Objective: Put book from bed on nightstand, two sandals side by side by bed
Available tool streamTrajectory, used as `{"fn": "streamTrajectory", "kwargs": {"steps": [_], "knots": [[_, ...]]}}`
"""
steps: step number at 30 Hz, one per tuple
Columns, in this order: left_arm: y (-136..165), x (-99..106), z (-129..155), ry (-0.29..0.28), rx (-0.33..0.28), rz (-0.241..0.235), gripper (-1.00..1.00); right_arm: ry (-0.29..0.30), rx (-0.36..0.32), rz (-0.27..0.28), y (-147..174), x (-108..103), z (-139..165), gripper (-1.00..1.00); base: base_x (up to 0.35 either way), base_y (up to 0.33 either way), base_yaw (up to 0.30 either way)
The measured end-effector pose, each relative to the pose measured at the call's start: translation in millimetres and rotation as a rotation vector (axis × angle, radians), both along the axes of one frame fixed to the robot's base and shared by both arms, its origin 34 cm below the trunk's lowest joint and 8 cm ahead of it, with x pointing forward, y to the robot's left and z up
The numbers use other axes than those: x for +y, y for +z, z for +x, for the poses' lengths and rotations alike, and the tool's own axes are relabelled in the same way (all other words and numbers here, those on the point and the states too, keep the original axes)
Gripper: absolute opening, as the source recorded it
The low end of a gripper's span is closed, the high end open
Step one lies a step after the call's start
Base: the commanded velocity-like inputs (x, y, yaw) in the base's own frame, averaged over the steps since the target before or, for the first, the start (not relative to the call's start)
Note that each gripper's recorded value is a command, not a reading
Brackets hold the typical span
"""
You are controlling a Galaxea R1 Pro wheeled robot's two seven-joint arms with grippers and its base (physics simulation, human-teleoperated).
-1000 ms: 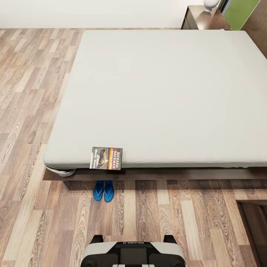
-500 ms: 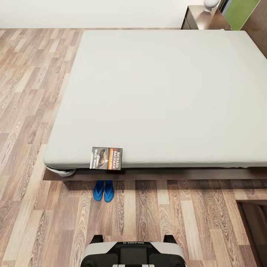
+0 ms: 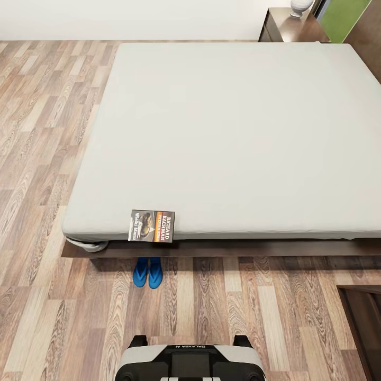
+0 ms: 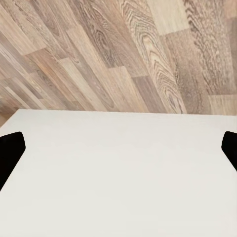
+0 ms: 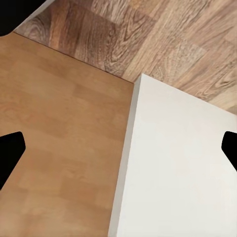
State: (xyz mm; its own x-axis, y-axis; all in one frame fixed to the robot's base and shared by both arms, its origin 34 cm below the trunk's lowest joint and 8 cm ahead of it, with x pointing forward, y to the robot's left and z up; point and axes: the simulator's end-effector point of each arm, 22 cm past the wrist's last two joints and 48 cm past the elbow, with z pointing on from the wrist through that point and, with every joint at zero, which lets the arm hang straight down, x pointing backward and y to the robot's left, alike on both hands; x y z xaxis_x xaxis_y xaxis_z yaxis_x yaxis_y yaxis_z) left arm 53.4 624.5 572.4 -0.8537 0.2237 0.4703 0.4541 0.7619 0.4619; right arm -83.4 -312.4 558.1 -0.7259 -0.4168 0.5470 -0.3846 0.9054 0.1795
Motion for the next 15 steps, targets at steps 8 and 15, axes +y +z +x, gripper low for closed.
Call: {"fn": "streamTrajectory", "kwargs": {"steps": [8,15], "knots": [[0.0,0.0,0.1,0.000,0.000,0.000,1.00,0.003,-0.002,-0.006,-0.1,-4.6,0.7,1.00,0.000,0.000,0.000],[-0.1,0.0,0.2,0.000,-0.001,0.000,1.00,0.007,-0.007,-0.008,-1.9,-7.4,3.5,1.00,0.000,0.000,0.000]]}}
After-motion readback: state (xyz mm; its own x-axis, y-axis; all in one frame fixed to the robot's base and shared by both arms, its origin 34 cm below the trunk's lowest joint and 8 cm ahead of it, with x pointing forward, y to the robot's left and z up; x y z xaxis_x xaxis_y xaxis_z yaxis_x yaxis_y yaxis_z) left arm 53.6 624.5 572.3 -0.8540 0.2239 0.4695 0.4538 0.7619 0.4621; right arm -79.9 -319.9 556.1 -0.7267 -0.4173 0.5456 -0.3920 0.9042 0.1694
